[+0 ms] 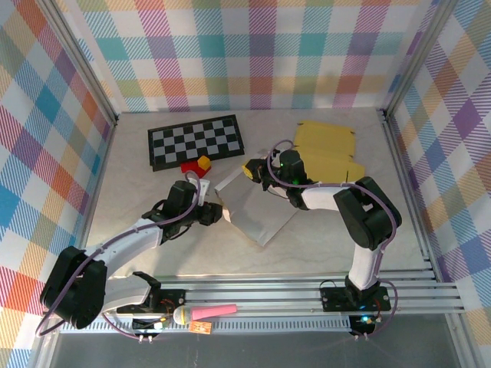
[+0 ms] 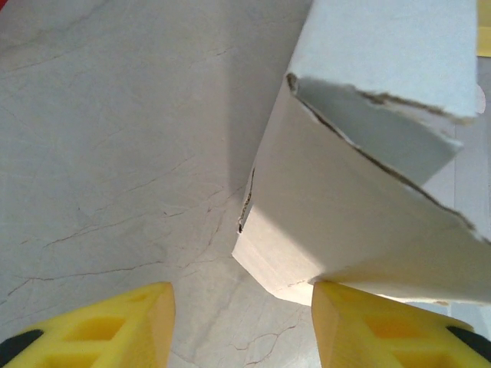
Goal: Fold the paper box
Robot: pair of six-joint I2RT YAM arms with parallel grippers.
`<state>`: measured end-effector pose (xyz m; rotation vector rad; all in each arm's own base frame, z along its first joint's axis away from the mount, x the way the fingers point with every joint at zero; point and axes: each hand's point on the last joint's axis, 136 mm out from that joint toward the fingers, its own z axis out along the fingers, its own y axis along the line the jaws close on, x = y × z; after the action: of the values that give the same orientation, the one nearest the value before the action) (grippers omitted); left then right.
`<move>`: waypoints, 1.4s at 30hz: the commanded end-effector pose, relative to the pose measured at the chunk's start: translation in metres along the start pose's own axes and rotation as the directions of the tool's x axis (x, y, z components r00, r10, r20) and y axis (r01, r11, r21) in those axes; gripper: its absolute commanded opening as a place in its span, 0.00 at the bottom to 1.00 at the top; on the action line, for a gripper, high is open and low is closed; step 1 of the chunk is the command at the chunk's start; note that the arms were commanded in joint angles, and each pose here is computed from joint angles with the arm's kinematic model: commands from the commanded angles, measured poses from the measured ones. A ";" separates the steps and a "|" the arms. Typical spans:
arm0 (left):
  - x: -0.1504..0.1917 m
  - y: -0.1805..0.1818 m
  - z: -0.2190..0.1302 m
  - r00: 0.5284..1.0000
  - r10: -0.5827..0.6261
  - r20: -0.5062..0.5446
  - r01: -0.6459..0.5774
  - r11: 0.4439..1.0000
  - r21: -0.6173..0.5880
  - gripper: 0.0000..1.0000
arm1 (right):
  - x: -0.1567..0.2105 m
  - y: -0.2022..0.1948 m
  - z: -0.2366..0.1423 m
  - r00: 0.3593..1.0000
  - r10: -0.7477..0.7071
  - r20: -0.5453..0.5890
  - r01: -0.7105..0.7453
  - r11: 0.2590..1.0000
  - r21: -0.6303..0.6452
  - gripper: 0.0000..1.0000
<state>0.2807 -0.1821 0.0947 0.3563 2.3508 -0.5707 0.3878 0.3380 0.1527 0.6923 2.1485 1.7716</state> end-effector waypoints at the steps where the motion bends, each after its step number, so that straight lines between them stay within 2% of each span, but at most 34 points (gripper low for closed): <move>1: -0.014 -0.013 -0.007 0.998 0.032 0.063 -0.035 0.998 0.043 0.51 | 0.000 0.004 0.000 1.000 0.005 -0.012 -0.006 1.000 -0.018 0.00; 13: -0.005 -0.020 -0.017 0.998 0.030 0.063 -0.035 0.995 0.089 0.56 | 0.000 0.006 0.000 1.000 0.010 -0.026 -0.010 1.000 -0.010 0.00; 17: -0.005 -0.028 -0.013 0.998 0.028 0.048 -0.034 0.991 0.130 0.56 | -0.001 0.007 0.000 1.000 0.013 -0.024 -0.013 1.000 -0.009 0.00; 21: -0.006 -0.028 -0.007 0.998 0.033 0.044 -0.038 0.992 0.119 0.59 | -0.001 0.009 0.001 1.000 0.015 -0.026 -0.015 1.000 -0.013 0.00; 30: -0.026 -0.011 0.006 0.996 0.041 0.079 -0.042 0.999 0.008 0.52 | 0.003 0.001 -0.001 0.999 0.024 -0.037 -0.024 1.000 0.000 0.00; 42: -0.033 -0.012 0.017 0.996 0.041 0.076 -0.041 0.999 0.008 0.43 | 0.005 -0.006 0.003 0.999 0.033 -0.032 -0.033 0.999 0.007 0.00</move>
<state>0.2986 -0.1966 0.0939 0.3710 2.3255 -0.5733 0.3871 0.3379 0.1514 0.7054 2.1627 1.7851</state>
